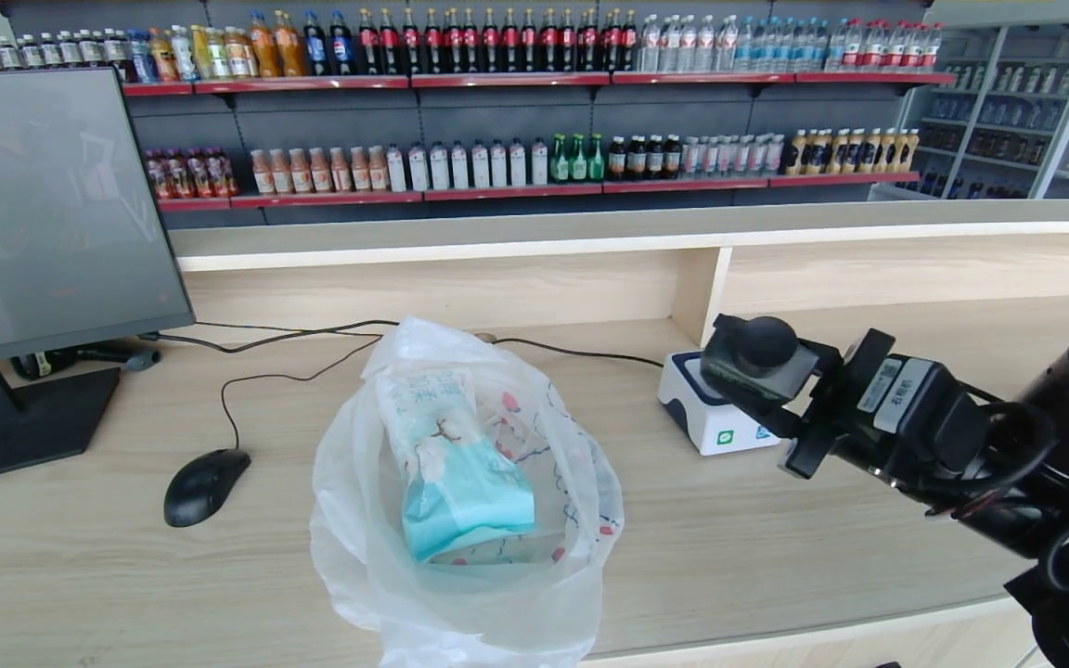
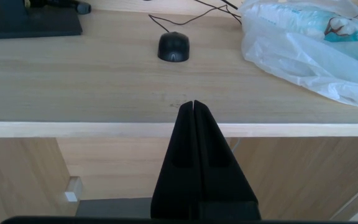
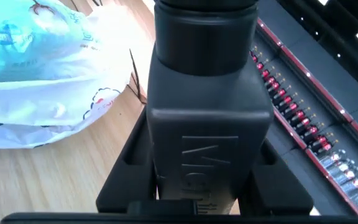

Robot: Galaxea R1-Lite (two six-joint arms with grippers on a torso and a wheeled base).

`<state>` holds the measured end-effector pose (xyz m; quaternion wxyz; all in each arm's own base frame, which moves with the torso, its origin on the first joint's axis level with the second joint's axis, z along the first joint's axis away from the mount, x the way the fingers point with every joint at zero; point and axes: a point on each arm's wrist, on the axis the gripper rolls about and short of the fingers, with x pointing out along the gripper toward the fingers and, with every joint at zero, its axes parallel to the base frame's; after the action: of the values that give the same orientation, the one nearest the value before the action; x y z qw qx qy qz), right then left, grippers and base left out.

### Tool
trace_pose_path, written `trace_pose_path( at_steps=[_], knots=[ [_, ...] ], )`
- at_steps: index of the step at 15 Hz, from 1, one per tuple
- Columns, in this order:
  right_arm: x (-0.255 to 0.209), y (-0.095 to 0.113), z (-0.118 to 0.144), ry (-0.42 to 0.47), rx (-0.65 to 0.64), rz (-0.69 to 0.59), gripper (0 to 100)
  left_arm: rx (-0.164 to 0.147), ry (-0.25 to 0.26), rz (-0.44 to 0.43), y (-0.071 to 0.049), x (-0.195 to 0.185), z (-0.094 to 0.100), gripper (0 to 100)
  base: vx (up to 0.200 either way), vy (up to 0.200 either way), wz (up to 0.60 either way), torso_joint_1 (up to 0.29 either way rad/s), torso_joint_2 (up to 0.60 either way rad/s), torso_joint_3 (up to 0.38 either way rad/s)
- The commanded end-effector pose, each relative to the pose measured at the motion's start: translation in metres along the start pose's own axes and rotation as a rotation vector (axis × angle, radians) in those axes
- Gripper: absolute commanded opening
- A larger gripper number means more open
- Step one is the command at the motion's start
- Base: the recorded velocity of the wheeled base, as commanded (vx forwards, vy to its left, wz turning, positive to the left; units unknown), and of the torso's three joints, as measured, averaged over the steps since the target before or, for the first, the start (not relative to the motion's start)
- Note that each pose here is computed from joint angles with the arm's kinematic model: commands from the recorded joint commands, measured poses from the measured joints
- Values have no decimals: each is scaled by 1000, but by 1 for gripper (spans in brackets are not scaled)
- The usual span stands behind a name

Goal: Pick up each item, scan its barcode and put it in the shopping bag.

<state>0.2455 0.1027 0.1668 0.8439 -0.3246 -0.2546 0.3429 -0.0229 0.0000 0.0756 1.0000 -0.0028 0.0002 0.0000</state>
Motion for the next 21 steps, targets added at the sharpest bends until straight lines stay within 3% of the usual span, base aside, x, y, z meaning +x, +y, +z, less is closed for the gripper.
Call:
trace_pose_path(
  at_steps=[1, 4, 6, 12, 16, 21],
  knots=[
    [-22, -2, 26, 6, 87, -79, 0, -1, -2, 0, 0, 0, 0, 0, 0, 0, 0, 0, 0, 0],
    [-26, 1, 53, -64, 347, -111, 0, -1, 0, -2, 0, 0, 0, 0, 0, 0, 0, 0, 0, 0],
    [-29, 5, 48, 0, 434, -172, 0, -1, 1, -2, 0, 0, 0, 0, 0, 0, 0, 0, 0, 0],
    [-9, -3, 40, 44, 533, -336, 0, -1, 0, 0, 0, 0, 0, 0, 0, 0, 0, 0, 0, 0],
    [-7, 5, 34, 74, 562, -314, 0, 18, 1, -5, 0, 0, 0, 0, 0, 0, 0, 0, 0, 0],
    [-10, 8, 33, 87, 569, -304, 0, 12, 0, -3, 0, 0, 0, 0, -40, 0, 0, 1, 0, 0]
  ],
)
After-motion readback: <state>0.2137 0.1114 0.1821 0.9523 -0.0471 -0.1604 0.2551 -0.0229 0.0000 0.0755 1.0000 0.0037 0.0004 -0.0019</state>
